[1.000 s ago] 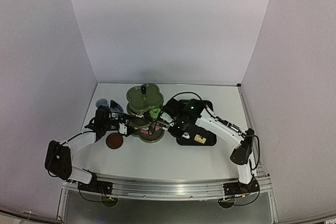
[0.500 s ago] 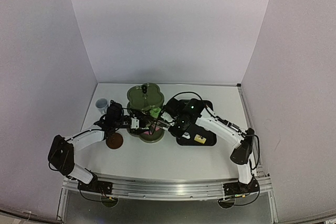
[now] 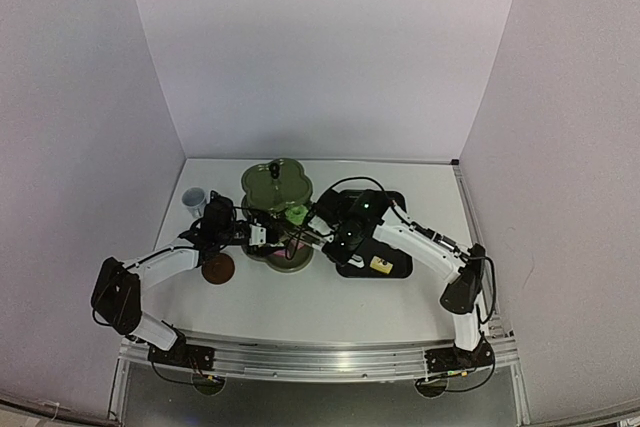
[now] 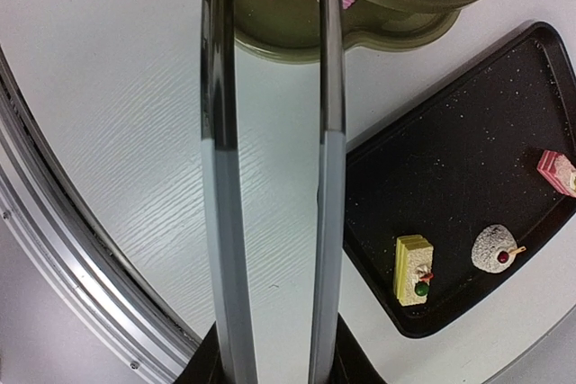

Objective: Serve the afternoon tea

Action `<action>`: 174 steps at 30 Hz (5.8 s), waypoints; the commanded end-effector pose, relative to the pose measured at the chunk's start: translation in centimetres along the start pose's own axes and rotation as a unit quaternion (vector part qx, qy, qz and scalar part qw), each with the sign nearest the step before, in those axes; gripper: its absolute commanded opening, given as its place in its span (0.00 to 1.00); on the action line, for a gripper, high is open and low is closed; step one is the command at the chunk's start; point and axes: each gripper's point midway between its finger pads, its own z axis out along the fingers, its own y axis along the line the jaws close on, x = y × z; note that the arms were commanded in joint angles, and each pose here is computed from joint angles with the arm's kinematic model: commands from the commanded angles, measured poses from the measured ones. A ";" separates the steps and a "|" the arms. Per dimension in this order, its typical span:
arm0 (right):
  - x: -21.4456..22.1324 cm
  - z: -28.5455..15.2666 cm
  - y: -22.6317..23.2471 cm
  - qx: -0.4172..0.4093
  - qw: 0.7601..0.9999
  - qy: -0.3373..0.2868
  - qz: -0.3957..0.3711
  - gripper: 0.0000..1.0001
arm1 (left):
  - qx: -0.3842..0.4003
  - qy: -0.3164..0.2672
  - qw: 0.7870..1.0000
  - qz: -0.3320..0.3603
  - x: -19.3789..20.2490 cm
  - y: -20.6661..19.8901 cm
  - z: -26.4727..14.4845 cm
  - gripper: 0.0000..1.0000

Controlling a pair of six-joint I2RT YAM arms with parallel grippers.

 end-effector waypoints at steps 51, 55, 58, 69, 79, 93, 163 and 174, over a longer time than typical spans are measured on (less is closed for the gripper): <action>5.6 -8.0 -6.7 0.077 0.975 -0.055 0.201 0.16 | -0.038 0.015 0.999 0.006 -2.5 1.1 -2.7 0.64; 6.6 -8.9 -8.9 0.102 0.959 -0.067 0.256 0.14 | -0.048 0.020 0.998 -0.022 -3.1 0.8 -3.8 0.65; 8.3 -9.1 -11.0 0.124 0.941 -0.062 0.309 0.15 | -0.063 0.032 0.996 -0.050 -3.1 0.7 -4.7 0.65; 15.5 -6.2 -11.7 0.130 0.886 0.009 0.445 0.16 | -0.130 0.077 0.969 -0.195 -1.7 -0.8 -8.1 0.69; 17.8 -4.3 -9.7 0.095 0.873 0.052 0.475 0.16 | -0.147 0.089 0.959 -0.225 -0.6 -1.7 -8.7 0.69; 19.6 0.3 -7.9 0.062 0.886 0.128 0.441 0.20 | -0.144 0.087 0.962 -0.214 -0.2 -1.8 -8.2 0.70; 13.0 6.4 -15.3 0.123 0.903 0.048 0.409 0.33 | -0.143 0.102 0.973 -0.151 0.9 -2.1 -7.8 0.70; 12.4 7.1 -16.1 0.119 0.899 0.035 0.420 0.15 | -0.143 0.106 0.973 -0.147 1.0 -2.2 -7.8 0.70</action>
